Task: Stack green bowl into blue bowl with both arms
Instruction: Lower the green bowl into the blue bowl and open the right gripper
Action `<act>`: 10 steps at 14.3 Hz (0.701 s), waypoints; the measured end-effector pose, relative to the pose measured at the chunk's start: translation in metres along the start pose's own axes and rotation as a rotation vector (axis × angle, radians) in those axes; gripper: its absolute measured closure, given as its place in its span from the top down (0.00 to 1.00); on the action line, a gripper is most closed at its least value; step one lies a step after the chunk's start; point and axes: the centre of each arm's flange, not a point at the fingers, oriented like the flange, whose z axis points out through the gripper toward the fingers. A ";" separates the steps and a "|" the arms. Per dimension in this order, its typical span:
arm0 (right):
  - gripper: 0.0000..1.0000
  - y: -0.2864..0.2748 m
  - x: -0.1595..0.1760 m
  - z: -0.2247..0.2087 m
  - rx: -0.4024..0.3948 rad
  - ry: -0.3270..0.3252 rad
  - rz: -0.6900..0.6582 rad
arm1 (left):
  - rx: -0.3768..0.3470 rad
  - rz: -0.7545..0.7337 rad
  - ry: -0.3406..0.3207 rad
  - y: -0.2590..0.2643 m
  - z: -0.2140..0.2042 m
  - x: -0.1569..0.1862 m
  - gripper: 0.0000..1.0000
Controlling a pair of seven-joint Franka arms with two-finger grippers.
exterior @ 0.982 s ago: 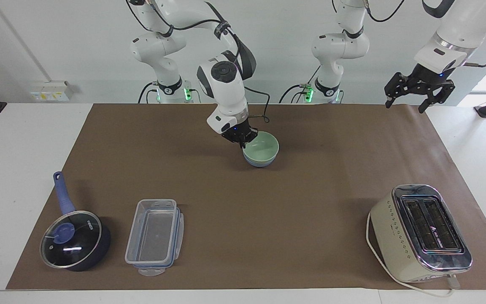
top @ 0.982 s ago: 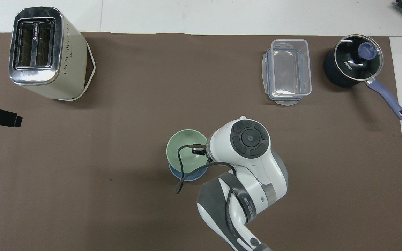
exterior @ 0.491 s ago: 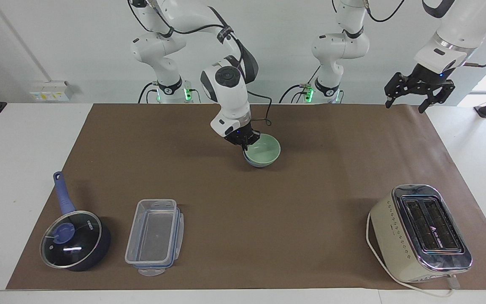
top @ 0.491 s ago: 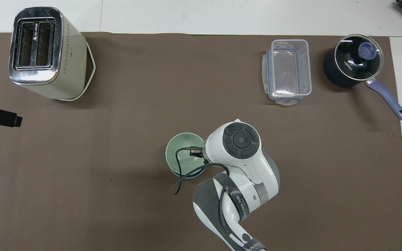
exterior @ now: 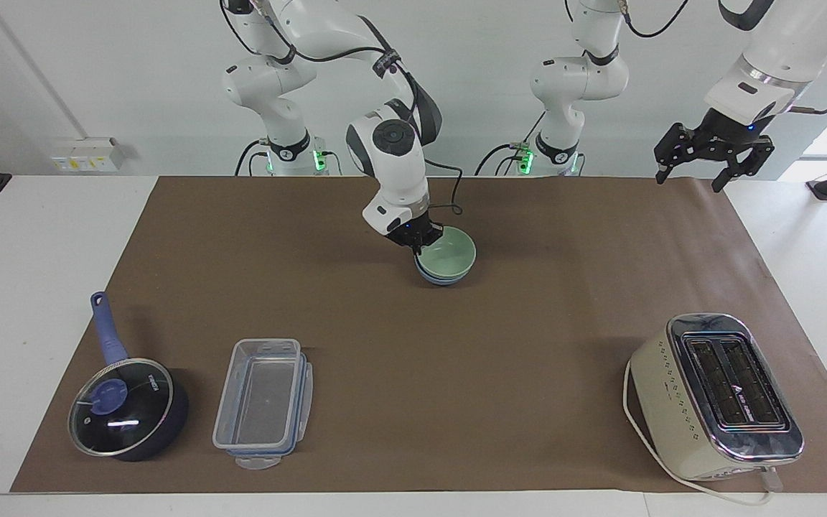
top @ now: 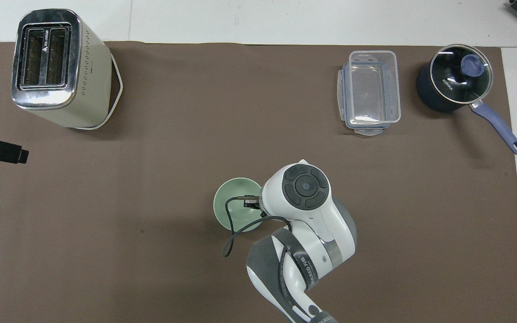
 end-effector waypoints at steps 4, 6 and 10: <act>0.35 0.002 -0.002 0.000 -0.001 -0.001 0.000 | 0.000 0.000 0.000 0.000 0.000 0.000 1.00; 0.55 0.000 0.001 -0.007 0.010 0.012 0.002 | 0.000 0.000 0.000 0.000 0.000 0.000 1.00; 0.98 0.025 0.044 -0.062 0.061 0.119 0.050 | 0.000 0.000 0.000 0.000 0.000 0.000 1.00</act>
